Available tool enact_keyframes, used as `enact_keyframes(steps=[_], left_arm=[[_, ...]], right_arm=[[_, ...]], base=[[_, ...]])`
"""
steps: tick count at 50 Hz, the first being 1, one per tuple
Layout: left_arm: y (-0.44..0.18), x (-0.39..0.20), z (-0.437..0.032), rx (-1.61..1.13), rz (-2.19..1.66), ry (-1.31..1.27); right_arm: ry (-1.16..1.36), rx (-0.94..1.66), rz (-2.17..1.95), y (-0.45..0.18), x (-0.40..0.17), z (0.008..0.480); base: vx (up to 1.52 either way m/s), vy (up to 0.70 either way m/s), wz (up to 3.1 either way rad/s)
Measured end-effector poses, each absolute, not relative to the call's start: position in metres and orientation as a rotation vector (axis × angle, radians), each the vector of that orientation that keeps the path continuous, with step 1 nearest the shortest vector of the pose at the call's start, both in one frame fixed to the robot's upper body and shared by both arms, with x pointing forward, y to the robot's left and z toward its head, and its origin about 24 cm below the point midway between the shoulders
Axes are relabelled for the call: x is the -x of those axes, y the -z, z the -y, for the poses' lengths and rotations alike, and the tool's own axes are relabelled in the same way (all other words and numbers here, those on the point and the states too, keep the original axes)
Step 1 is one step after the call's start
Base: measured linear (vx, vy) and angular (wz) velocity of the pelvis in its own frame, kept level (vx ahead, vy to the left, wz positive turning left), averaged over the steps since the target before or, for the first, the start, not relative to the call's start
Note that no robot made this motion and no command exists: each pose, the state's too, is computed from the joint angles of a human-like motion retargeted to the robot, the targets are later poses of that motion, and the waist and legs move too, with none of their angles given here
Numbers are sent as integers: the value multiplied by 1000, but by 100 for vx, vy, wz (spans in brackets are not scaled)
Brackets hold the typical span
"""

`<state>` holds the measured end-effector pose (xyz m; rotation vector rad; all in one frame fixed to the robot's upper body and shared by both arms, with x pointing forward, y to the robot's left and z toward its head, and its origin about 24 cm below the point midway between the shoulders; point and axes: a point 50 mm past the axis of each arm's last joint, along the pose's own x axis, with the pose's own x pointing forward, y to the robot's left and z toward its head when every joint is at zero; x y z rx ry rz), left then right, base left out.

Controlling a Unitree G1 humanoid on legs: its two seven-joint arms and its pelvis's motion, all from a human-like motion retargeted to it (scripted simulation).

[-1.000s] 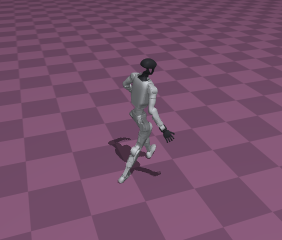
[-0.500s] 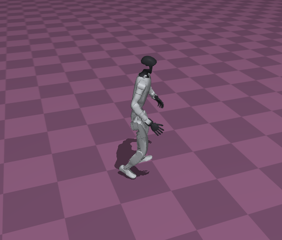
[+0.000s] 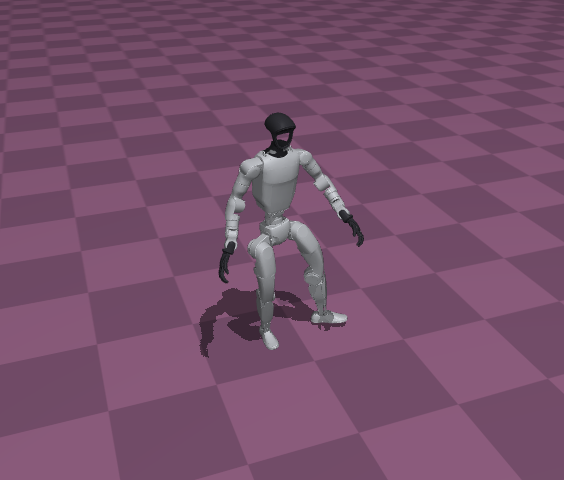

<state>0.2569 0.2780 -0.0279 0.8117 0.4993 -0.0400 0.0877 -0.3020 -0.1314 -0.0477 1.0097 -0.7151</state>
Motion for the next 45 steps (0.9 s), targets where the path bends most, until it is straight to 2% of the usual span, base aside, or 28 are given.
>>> enact_keyframes(steps=[3,5,7,10,17,23,27,33,38,45], left_arm=[[32,-247,-271,-733,-480,19],[36,-241,-257,-407,-431,-131],[49,-222,-260,-596,-483,-34],[71,-184,-261,-495,-561,-121],[119,-91,-275,-419,-878,-331],[125,-47,-310,-511,-1089,-381],[115,-18,-355,-621,-1288,-368],[96,-53,-382,-670,-1208,-563],[83,-126,-355,-479,-868,-585],[59,-197,-292,-415,-601,-153]], right_arm=[[672,45,-930,116,-111,322],[704,112,-859,98,-135,339],[705,180,-784,79,-159,354],[756,241,-646,48,-199,362],[542,338,-258,-39,-298,332],[308,485,-100,-80,-325,303],[192,409,-197,-47,-295,300],[340,347,-597,46,-189,334],[363,376,-997,103,-113,338],[432,224,-1269,132,-43,329]], base=[[29,0,-196],[33,9,-231],[41,7,-263],[47,-10,-338],[42,9,-238],[47,25,-46],[64,25,88],[70,29,107],[58,34,45],[50,29,101]])
